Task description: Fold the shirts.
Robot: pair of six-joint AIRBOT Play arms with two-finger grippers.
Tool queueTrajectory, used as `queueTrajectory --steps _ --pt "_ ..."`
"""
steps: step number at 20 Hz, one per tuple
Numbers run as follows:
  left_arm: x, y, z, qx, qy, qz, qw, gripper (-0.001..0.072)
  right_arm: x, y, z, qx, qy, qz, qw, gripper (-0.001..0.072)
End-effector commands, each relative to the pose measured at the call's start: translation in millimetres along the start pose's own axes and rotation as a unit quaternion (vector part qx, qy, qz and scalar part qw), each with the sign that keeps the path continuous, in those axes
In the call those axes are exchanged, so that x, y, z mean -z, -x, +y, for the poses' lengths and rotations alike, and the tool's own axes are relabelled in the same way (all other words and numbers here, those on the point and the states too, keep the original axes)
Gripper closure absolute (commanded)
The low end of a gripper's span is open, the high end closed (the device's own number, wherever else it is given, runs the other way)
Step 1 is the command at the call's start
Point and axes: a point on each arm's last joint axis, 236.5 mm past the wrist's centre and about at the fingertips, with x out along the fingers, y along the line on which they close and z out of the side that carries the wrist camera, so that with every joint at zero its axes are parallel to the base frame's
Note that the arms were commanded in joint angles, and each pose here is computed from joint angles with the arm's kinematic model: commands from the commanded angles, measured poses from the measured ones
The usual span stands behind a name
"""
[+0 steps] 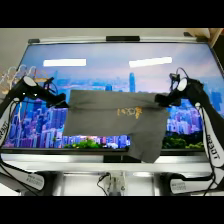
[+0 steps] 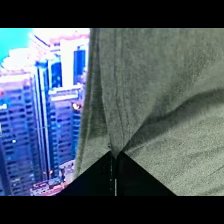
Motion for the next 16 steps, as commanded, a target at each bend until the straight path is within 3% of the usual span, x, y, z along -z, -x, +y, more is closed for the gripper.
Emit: queueTrajectory --steps 1,5,6,7,8,12,16 --pt "-7 7 8 0.003 0.012 -0.013 1.0 0.0669 0 -6 -10 0.02 -0.007 0.001 1.0 0.0641" --pt "-6 -6 2 0.009 0.01 -0.004 1.0 0.0667 7 -24 -8 0.012 -0.026 0.023 0.999 0.062" --pt "-5 -7 -1 0.014 0.011 -0.002 1.0 0.0627 5 -22 -7 0.011 -0.026 0.019 0.999 0.0476" --pt "-3 -4 -3 0.019 0.013 0.003 1.0 0.0425 2 -15 -6 0.01 -0.019 0.015 1.0 0.0275" --pt "2 2 -4 0.025 0.012 0.016 1.0 0.0249 -2 -1 -4 0.01 0.002 0.01 1.0 0.0244" --pt "28 61 22 0.012 0.039 0.057 0.998 0.0248 6 84 -56 0.115 0.079 0.009 0.99 0.0244" --pt "93 61 42 0.011 0.075 0.078 0.994 0.0246 65 118 -100 0.086 -0.001 0.075 0.993 0.0244"
